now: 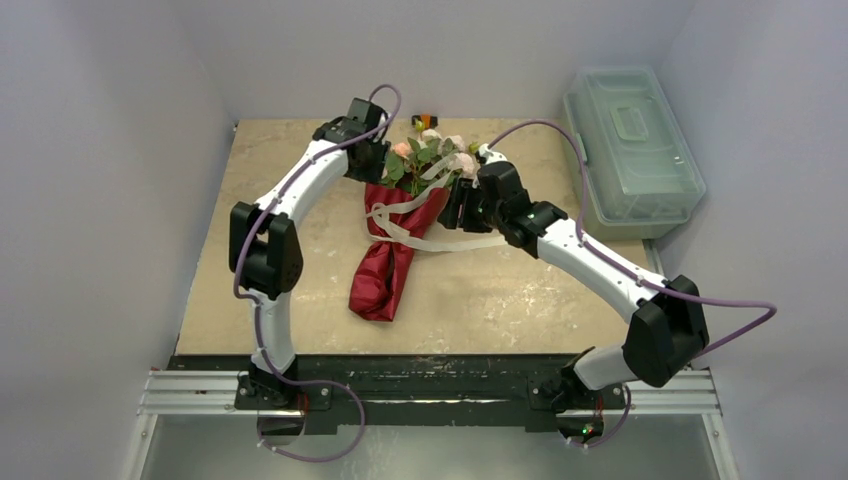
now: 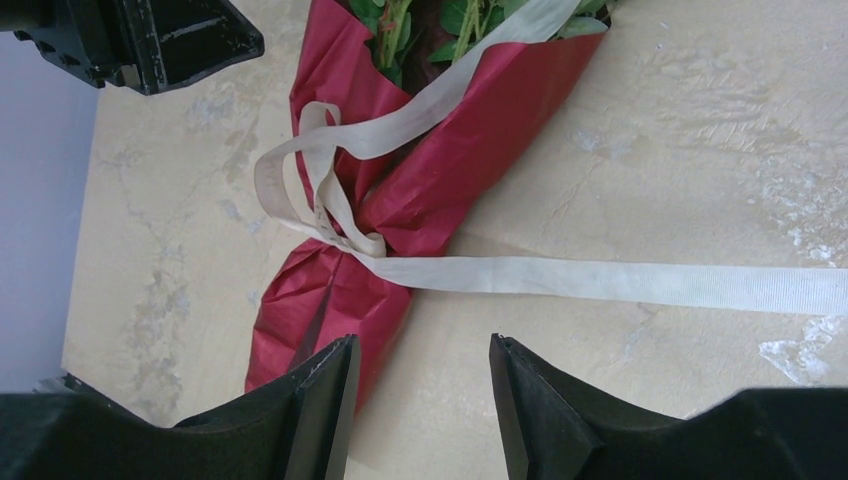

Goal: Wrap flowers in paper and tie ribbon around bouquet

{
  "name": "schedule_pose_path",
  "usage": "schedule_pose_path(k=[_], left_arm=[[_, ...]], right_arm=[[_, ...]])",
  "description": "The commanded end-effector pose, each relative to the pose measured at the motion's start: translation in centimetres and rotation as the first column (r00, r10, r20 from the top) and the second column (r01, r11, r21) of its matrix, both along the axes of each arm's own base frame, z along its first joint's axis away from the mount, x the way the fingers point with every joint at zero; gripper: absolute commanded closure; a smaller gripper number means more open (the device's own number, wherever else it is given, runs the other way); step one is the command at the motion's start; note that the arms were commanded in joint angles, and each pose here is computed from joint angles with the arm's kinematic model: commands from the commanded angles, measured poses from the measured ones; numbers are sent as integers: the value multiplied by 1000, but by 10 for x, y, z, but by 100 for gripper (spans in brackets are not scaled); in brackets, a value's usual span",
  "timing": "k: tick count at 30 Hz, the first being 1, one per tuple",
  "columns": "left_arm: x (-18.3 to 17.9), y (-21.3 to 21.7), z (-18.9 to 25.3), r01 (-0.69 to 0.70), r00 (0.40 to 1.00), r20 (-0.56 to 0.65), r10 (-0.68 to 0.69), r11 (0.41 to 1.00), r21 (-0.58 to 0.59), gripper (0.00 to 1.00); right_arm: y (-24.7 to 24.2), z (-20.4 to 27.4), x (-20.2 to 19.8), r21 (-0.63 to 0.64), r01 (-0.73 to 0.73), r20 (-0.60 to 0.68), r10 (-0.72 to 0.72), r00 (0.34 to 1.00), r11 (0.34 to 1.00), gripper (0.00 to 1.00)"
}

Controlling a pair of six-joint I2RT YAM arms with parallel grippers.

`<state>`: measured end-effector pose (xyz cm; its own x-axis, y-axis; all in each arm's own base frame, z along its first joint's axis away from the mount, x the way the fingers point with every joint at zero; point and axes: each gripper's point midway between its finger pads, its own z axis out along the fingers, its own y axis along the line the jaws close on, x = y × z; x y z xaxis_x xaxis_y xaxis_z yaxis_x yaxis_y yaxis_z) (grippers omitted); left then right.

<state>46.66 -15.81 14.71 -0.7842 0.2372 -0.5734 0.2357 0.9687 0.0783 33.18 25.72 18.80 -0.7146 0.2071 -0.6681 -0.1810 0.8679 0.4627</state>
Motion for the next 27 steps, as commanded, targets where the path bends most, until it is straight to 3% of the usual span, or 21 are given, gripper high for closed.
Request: schedule_pose_path(k=[1, 4, 16, 27], left_arm=[[-6, 1, 5, 40, 999, 13, -40, 999, 6, 63], [-13, -3, -9, 47, 999, -25, -47, 999, -20, 66], [-19, -10, -42, 52, 997, -51, -55, 997, -57, 66], [-15, -22, -47, 86, 996, -30, -89, 992, -88, 64]], right_arm=[[0, 4, -2, -8, -11, -8, 11, 1000, 1000, 42], [-1, -1, -4, -27, -19, -21, 18, 1000, 999, 42], [-3, -8, -4, -64, -37, -37, 34, 999, 997, 42], [-3, -11, -2, -88, -49, -39, 46, 998, 995, 42]])
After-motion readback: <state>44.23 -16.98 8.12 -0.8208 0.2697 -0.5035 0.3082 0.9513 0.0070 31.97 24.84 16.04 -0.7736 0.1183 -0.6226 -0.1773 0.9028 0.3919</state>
